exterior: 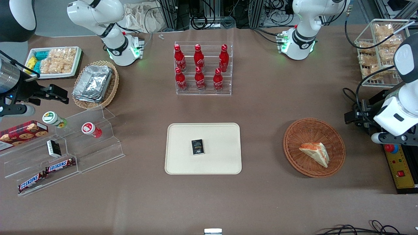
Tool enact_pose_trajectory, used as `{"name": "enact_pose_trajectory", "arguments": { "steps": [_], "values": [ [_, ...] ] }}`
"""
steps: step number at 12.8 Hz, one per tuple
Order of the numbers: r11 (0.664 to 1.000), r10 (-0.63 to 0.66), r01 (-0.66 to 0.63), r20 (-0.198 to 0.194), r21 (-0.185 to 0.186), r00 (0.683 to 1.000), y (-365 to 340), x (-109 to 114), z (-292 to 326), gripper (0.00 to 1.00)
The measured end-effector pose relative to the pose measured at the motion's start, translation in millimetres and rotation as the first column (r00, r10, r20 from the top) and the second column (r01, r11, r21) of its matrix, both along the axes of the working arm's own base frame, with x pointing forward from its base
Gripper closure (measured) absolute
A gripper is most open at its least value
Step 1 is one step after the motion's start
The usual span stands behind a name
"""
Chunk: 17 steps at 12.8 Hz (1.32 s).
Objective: Place sandwich from basket to tray
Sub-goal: 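Move the left gripper down over the wrapped sandwich in the wicker basket, then close the left gripper on the sandwich's wrapped edge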
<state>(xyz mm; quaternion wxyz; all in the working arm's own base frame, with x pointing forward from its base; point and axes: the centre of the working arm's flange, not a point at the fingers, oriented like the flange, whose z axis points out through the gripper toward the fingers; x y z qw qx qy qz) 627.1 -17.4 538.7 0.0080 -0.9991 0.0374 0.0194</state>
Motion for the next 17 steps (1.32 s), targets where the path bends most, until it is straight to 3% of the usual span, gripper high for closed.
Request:
{"name": "enact_pose_trajectory", "arguments": {
  "steps": [4,7,9,11,12,17],
  "values": [
    [1.000,0.027,-0.027,-0.014,0.003,1.000,7.2,1.9,-6.8,0.01],
    [0.974,0.227,-0.226,-0.048,0.020,0.973,3.9,10.8,-35.6,0.02],
    [0.913,0.407,-0.406,-0.016,0.023,0.913,-2.6,22.9,-68.9,0.06],
    [0.837,0.547,-0.547,0.048,-0.012,0.836,-5.8,33.3,-122.6,0.07],
    [0.799,0.601,-0.601,0.058,-0.023,0.797,-6.3,34.7,-149.7,0.06],
    [0.681,0.732,-0.732,0.023,0.004,0.681,-6.4,34.3,-206.3,0.04]
  ]
}}
